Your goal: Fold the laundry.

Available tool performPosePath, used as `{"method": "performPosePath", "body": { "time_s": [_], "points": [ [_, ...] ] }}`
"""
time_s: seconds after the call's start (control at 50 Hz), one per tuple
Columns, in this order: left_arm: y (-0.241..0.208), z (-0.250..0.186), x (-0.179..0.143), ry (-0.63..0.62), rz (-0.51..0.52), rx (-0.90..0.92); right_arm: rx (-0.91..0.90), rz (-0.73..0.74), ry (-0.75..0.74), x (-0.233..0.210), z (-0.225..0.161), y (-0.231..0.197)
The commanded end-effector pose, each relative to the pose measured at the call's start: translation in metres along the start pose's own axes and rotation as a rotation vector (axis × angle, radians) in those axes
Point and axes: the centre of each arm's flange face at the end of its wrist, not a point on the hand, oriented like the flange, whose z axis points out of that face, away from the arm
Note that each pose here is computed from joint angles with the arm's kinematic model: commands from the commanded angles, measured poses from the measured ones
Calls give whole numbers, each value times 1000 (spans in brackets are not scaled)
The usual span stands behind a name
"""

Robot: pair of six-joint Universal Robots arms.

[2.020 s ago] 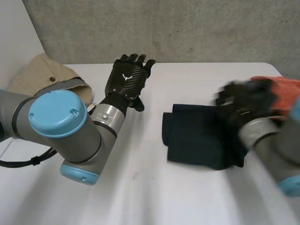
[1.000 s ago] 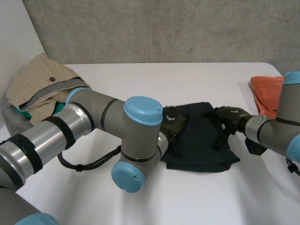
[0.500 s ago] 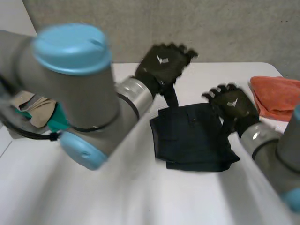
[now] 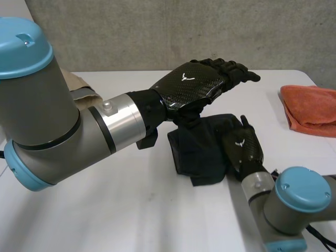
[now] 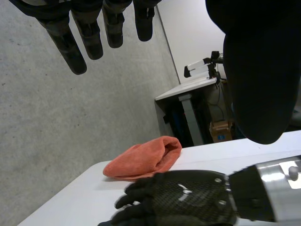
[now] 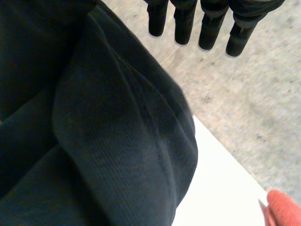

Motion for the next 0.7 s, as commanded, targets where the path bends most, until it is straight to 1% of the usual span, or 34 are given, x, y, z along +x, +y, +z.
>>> {"method": "performPosePath", "body": {
  "time_s": [0.02,0.14,0.2,0.24,0.28,0.3,0.34,0.36,0.4,0.42,0.48,0.5,0.52,0.56,0.58,0.64,0.66,0.7],
  "points": [
    [0,0,0,-6,-1,3,78,13,24,7,29,-12],
    [-2,0,-2,-11,5,10,171,41,49,26,55,-35],
    [-7,1,-3,-12,13,22,217,55,114,62,79,-53],
    [-11,2,-4,-16,24,37,281,89,184,107,98,-71],
    [-14,2,-5,-20,31,45,315,104,227,137,106,-78],
    [-17,2,-5,-27,38,55,343,113,255,161,111,-84],
    [-19,2,-5,-28,41,61,375,122,277,187,115,-89],
    [-20,2,-6,-33,44,66,395,128,292,211,119,-89],
    [-20,2,-6,-35,46,69,405,132,309,236,123,-85],
    [-20,2,-6,-35,46,70,401,134,321,260,126,-75],
    [-18,2,-6,-34,41,65,352,137,316,285,134,-42],
    [-18,2,-6,-34,40,65,315,136,309,300,138,-20],
    [-17,2,-6,-34,37,60,298,136,304,307,140,-9],
    [-15,2,-6,-33,33,55,258,144,284,318,143,16],
    [-12,2,-6,-31,29,51,210,156,262,324,146,48],
    [-9,3,-7,-34,24,43,154,166,262,333,147,92],
    [-7,3,-8,-37,19,37,131,163,256,341,145,116],
    [-5,3,-8,-35,17,33,104,164,252,344,142,141]
  ]
}}
